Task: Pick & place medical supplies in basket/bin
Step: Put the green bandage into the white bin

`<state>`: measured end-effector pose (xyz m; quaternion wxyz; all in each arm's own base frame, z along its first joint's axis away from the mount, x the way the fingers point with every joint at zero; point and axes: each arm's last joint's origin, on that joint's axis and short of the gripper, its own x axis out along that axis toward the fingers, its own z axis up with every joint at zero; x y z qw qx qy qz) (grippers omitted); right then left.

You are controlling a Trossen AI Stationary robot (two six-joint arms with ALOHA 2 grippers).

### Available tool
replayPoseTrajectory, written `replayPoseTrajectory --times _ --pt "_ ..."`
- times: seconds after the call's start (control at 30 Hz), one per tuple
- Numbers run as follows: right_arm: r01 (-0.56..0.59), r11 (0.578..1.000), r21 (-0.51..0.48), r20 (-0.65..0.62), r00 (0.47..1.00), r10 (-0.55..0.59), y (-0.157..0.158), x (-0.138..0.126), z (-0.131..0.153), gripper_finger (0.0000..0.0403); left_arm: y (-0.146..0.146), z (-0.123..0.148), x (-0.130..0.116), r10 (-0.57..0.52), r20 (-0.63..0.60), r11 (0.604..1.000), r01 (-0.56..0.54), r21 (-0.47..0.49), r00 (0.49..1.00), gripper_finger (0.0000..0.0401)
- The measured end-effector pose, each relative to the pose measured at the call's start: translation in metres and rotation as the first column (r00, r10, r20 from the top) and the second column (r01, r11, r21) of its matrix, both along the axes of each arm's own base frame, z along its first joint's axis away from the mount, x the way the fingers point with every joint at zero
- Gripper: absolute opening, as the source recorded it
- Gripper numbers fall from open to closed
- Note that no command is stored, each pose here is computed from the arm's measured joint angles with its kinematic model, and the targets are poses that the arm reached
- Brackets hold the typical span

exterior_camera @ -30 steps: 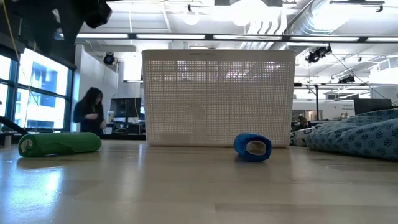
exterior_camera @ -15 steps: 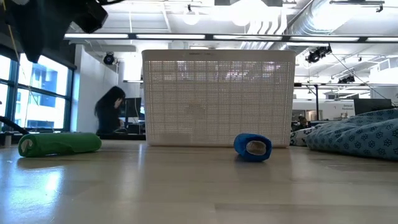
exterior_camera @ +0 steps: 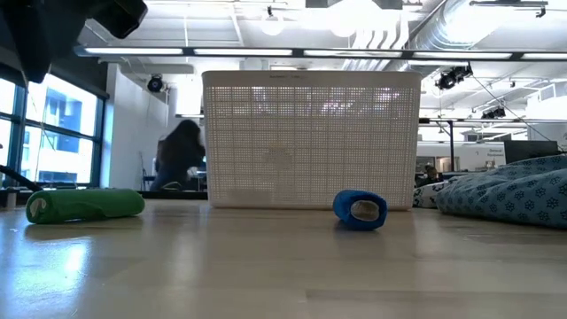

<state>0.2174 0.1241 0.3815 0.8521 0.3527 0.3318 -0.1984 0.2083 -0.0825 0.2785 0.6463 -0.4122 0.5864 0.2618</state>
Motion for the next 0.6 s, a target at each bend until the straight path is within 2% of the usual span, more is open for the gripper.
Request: replayPoseTrajectory --times 0.23,0.47,0.6 --pt "-0.071 0.997 -0.026 0.027 0.997 0.072 0.002 0.003 0.003 0.0259 0.001 0.001 0.004 0.129 0.053 0.991 -0.131 0.039 0.990 0.0321" --pt "-0.229 0.972 -0.054 0.009 0.973 0.230 0.001 -0.008 0.010 0.0259 0.006 0.001 0.007 0.173 0.044 0.985 -0.174 0.001 0.984 0.0321" --pt "-0.295 0.947 -0.125 0.044 0.952 0.302 0.000 -0.020 0.019 0.0259 0.005 0.001 0.007 0.169 0.022 0.985 -0.168 -0.042 0.985 0.0321"
